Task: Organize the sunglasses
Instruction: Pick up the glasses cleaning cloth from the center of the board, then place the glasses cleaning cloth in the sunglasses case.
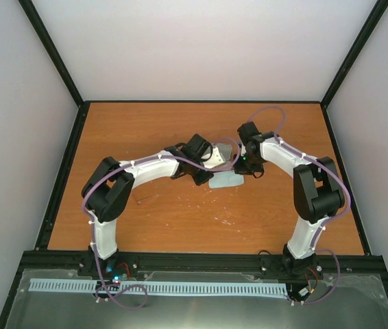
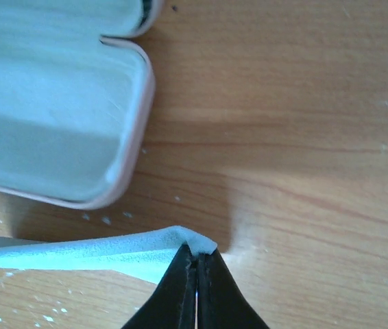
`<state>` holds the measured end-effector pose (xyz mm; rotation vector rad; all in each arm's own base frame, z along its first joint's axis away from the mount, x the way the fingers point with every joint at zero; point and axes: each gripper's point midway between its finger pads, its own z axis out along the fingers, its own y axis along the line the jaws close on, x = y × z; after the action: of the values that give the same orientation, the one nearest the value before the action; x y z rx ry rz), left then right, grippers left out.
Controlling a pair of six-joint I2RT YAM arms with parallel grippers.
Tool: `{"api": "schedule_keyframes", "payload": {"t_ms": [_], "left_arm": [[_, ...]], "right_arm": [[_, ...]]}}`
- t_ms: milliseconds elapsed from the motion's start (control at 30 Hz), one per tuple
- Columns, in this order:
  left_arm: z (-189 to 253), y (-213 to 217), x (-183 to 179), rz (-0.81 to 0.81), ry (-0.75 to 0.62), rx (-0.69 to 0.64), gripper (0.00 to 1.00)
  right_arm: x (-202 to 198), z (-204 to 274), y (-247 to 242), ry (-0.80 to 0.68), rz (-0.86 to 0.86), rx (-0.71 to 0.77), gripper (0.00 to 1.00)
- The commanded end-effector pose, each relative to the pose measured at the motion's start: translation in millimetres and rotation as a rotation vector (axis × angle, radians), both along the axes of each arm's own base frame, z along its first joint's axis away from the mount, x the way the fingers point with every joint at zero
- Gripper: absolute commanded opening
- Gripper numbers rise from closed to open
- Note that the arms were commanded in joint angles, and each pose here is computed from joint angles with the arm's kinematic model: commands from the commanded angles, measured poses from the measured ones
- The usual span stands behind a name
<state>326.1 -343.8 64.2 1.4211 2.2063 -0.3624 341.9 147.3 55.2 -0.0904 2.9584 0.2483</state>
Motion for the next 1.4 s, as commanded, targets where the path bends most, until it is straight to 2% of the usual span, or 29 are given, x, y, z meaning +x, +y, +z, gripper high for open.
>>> {"api": "schedule_keyframes", "payload": {"t_ms": [0,300,867,1367], "left_arm": [[35,13,24,0.027,-0.077,-0.016,0.01],[51,29,48,0.062,-0.113,-0.017,0.01],[48,47,73,0.079,-0.110,-0.022,0.00],[25,41,68,0.045,-0.036,-0.028,0.00]], "right_arm": [[11,5,10,-0.008,0.032,0.002,0.03],[36,16,32,-0.039,0.066,0.022,0.03],[64,17,50,-0.035,0.093,0.037,0.03],[76,10,56,-0.025,0.094,0.041,0.03]]}}
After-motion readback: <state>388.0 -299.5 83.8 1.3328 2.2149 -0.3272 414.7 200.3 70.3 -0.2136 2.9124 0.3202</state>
